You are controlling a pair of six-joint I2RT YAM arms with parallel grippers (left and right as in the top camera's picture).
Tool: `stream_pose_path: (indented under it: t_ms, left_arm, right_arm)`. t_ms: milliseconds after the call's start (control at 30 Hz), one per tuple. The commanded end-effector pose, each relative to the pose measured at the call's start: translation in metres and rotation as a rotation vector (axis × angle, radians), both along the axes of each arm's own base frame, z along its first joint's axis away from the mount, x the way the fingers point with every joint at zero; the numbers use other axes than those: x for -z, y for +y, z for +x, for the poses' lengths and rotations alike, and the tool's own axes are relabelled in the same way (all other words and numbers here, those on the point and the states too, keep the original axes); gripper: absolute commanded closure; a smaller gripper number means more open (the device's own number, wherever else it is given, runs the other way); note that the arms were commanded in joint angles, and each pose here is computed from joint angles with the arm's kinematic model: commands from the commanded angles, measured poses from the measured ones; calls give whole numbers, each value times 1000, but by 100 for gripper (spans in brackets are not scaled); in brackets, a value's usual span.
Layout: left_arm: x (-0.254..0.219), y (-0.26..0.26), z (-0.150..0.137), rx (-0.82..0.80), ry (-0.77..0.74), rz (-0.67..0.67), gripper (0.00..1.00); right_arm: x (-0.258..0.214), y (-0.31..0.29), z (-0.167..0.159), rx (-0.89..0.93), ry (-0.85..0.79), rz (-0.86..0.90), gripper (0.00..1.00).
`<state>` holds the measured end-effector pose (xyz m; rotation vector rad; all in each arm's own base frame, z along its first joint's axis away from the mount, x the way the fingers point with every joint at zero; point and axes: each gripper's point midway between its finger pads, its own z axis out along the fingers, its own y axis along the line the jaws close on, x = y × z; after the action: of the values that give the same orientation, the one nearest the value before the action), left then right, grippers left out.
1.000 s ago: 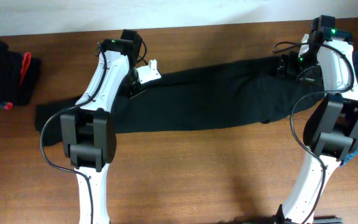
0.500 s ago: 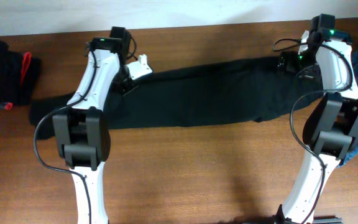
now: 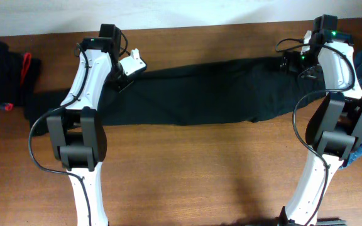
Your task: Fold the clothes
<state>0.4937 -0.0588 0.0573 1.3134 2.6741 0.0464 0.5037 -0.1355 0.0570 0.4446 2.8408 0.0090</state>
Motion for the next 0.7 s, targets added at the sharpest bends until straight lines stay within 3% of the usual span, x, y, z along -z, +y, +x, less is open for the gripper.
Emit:
stream_pose_path:
  t_ms: [0, 200, 400, 533, 667]
  left_arm:
    - [-4, 3, 13, -40, -41, -13, 100]
    - [-6, 4, 24, -73, -84, -25, 98]
    - [5, 7, 20, -75, -69, -13, 83]
    - [23, 13, 19, -83, -60, 17, 83]
    - [35, 28, 27, -200, -88, 53, 83]
  right_arm:
    - [20, -4, -3, -4, 37, -8, 1]
    - [26, -4, -4, -12, 49, -7, 2]
    - [26, -4, -3, -29, 48, -12, 1]
    - [26, -4, -3, -29, 47, -12, 1]
    - [26, -4, -2, -29, 45, -13, 2]
